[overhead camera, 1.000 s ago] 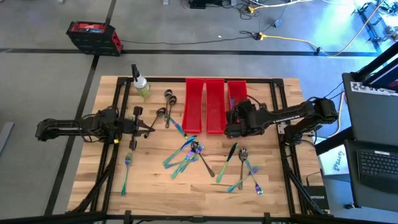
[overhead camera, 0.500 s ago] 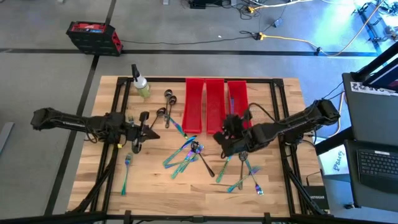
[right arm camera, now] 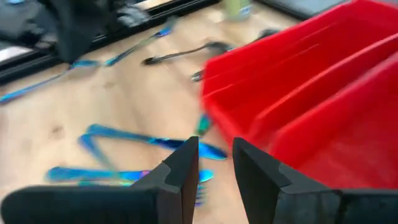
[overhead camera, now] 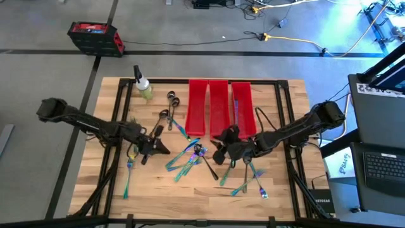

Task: Sort silverware
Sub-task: Put the blue fork into the left red silverware bin

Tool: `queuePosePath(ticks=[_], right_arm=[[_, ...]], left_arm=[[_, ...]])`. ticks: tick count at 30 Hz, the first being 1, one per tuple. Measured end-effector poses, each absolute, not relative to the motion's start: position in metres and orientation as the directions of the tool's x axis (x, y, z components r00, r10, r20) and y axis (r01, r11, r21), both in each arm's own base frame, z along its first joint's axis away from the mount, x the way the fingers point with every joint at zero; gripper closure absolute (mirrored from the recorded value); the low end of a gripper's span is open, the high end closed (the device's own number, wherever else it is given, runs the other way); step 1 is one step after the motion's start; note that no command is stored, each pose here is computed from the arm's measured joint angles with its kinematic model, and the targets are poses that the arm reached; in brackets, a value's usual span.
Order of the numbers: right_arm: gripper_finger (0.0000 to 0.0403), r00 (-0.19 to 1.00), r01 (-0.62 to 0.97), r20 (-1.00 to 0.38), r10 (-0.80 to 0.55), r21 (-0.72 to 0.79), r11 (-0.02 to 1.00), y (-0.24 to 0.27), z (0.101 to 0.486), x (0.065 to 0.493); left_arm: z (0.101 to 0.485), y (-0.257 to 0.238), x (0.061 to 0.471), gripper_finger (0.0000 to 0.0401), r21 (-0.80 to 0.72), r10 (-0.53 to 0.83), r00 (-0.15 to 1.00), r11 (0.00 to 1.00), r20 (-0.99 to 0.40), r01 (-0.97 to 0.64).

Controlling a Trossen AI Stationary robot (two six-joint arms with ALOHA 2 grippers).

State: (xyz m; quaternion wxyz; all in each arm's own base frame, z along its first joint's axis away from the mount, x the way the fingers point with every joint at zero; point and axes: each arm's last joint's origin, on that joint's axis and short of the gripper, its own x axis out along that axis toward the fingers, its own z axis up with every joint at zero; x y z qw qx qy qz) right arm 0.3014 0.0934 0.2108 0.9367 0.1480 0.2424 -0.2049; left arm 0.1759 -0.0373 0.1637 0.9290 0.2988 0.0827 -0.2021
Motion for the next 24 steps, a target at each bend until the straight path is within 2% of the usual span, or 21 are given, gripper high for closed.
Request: queuePosePath(ticks=[3,7,15,24], right_arm=[[0.0320,0.806,0.375,-0.549,-0.221,0.184,0.908,0.099,0.195,0.309],[0.0320,0.817,0.351,-0.545,-0.186,0.215,0.911,0.106,0.169,0.325],[0.0320,0.763,0.527,-0.569,-0.308,0.270,0.806,0.105,0.136,0.331],[0.0320,0.739,0.589,-0.596,-0.313,0.348,0.729,0.109,0.111,0.334]], left_arm=[[0.157,-0.042,0.183,0.0401,0.526,-0.325,0.885,0.715,-0.333,0.460],[0.156,-0.043,0.192,0.0401,0.508,-0.290,0.888,0.738,-0.356,0.445],[0.153,-0.043,0.194,0.0401,0.469,-0.287,0.880,0.760,-0.378,0.449],[0.153,-0.043,0.194,0.0401,0.451,-0.283,0.881,0.775,-0.380,0.443]])
